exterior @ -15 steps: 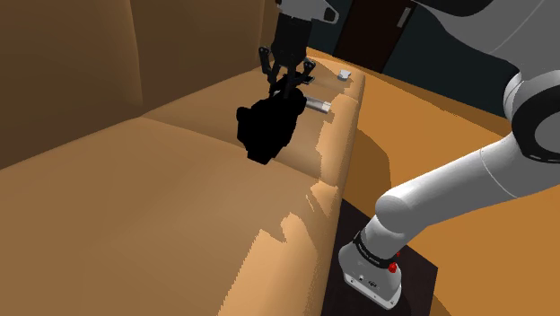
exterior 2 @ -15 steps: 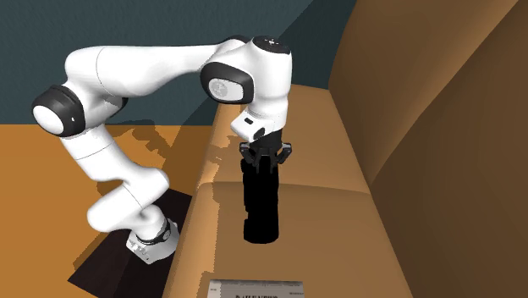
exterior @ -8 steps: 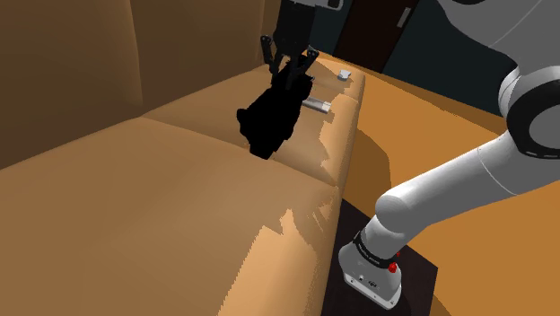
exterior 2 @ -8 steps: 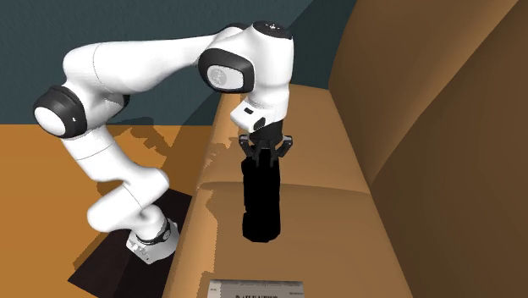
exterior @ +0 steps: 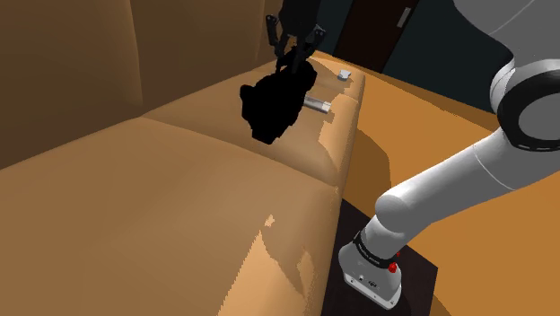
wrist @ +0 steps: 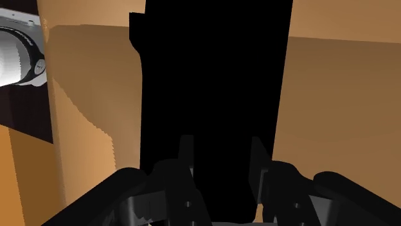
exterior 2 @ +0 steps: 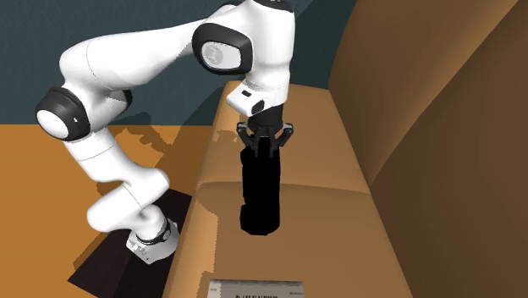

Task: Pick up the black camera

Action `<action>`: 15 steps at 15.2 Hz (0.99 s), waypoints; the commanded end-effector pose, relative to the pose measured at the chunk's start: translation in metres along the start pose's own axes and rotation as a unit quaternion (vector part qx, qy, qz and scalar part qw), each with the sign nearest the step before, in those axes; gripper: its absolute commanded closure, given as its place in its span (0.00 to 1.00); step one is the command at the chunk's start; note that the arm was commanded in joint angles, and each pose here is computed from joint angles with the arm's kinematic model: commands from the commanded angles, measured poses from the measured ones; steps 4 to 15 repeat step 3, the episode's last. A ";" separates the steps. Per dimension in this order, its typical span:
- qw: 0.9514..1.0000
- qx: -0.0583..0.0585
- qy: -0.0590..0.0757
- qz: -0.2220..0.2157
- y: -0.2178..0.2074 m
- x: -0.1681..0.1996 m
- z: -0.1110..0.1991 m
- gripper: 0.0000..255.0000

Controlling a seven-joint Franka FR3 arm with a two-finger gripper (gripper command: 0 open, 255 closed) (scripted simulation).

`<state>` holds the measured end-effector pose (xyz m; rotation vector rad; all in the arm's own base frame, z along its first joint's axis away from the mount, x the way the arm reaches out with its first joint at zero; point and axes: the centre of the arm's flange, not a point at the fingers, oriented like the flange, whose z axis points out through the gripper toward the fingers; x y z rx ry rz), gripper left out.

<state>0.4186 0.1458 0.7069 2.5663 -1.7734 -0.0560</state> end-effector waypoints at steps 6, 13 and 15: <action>1.000 0.001 0.000 0.000 0.000 -0.001 -0.014 1.00; 1.000 0.001 0.000 0.000 0.000 -0.001 -0.014 1.00; 1.000 0.001 0.000 0.000 0.000 -0.001 -0.014 1.00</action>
